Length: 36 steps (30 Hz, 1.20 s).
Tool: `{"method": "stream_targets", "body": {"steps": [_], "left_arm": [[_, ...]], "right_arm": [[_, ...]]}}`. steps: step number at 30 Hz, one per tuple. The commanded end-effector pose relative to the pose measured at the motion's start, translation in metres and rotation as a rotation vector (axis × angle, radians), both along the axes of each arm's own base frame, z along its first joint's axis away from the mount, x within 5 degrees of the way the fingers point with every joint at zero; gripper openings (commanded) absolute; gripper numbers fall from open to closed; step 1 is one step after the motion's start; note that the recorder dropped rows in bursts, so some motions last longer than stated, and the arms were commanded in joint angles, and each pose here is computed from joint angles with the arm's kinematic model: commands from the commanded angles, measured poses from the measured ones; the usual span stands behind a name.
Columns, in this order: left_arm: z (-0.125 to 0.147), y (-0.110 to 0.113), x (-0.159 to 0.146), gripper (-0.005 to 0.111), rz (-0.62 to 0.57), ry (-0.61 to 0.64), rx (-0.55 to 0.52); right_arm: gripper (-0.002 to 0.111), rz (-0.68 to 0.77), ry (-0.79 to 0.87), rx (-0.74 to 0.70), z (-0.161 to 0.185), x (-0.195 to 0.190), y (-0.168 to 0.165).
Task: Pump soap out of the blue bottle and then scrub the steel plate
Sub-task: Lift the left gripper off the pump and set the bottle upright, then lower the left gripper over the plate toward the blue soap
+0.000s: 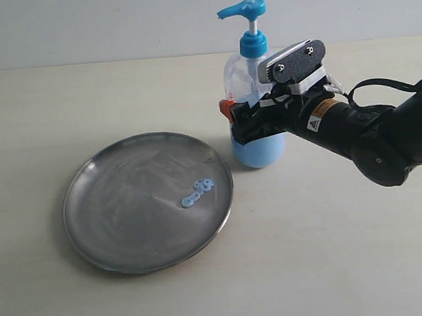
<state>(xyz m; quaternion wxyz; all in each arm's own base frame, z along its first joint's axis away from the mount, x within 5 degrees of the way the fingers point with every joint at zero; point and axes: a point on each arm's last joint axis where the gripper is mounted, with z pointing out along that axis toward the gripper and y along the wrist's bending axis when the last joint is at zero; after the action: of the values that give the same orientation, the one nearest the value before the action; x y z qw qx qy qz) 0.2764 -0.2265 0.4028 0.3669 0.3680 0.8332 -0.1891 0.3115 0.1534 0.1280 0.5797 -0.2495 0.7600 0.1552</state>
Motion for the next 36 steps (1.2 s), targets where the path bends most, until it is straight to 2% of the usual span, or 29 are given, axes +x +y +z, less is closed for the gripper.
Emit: {"method": "stream_targets", "body": {"steps": [1,12,22,29,35,36], "left_arm": [[-0.018,0.002,-0.002,0.0,0.002,0.048,0.046],[-0.07,0.006,-0.006,0.0,0.007,0.155,0.136],[-0.128,0.015,-0.014,0.0,0.017,0.207,0.199],[-0.161,0.021,-0.019,0.0,0.024,0.197,0.221],[-0.178,0.025,-0.021,0.0,-0.002,0.141,0.239],[-0.181,0.026,-0.022,0.0,-0.015,0.124,0.248]], "right_arm": [[0.0,-0.009,-0.079,0.083,0.014,0.001,0.001],[0.0,-0.09,-0.049,0.121,0.013,0.004,-0.004],[0.0,-0.073,-0.067,0.087,0.013,0.004,-0.004],[0.0,-0.063,-0.089,0.051,0.013,0.004,-0.004],[0.0,-0.063,-0.094,0.052,0.014,0.004,-0.004],[0.004,-0.063,-0.094,0.052,0.014,0.004,-0.004]]}}
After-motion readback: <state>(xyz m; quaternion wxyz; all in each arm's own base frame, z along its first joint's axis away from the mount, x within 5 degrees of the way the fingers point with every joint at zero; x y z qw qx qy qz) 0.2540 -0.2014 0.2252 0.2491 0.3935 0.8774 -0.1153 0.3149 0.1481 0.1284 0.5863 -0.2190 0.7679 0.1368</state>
